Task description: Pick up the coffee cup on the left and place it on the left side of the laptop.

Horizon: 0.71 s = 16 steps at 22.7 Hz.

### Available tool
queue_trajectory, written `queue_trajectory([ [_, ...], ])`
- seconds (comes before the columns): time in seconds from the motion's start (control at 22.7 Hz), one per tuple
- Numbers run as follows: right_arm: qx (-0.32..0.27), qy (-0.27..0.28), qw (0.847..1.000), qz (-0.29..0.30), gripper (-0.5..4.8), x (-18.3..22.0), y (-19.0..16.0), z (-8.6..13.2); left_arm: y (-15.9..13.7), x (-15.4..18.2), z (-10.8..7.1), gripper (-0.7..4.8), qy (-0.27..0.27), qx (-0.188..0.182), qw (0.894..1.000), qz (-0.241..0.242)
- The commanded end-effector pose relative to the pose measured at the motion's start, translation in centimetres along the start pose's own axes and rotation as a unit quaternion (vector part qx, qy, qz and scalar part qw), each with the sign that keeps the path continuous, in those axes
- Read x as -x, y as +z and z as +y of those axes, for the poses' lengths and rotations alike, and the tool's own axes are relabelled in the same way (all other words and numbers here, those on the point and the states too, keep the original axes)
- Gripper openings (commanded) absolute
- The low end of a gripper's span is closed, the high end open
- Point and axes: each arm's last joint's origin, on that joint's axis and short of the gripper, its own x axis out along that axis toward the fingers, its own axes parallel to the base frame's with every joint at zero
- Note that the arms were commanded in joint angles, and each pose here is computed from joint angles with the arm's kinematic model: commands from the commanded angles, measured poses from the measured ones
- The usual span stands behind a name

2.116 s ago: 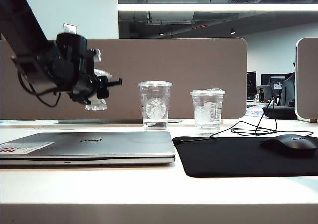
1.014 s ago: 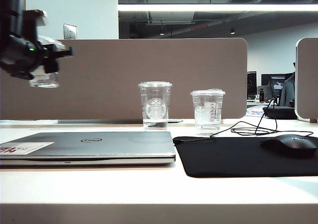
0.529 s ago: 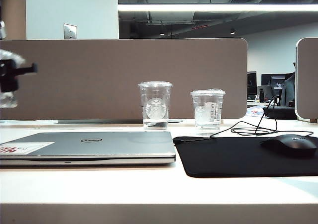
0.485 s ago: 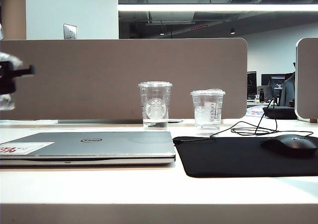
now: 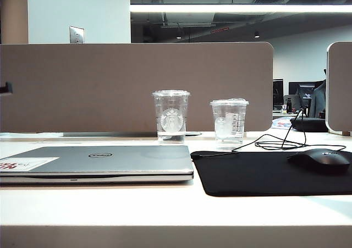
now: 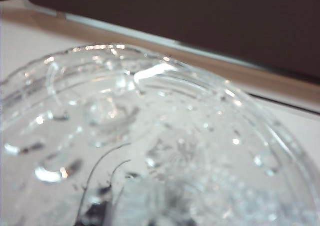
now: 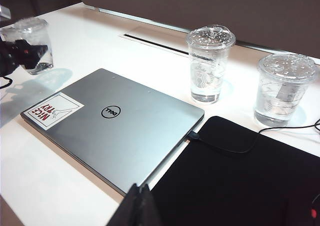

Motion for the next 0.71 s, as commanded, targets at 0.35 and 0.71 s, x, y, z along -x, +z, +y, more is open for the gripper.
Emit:
queue_trajectory([
  [0.35,0.003,0.012,1.0,-0.008,-0.03,0.1,0.3,0.1,-1.8,-1.2,0.0,1.28,-0.047,0.001,0.999,-0.008],
  [0.71,0.001,0.012,1.0,0.001,-0.03,0.1,0.1,0.1,-2.9,-2.5,-0.1,1.28,-0.044,-0.003,0.999,0.009],
])
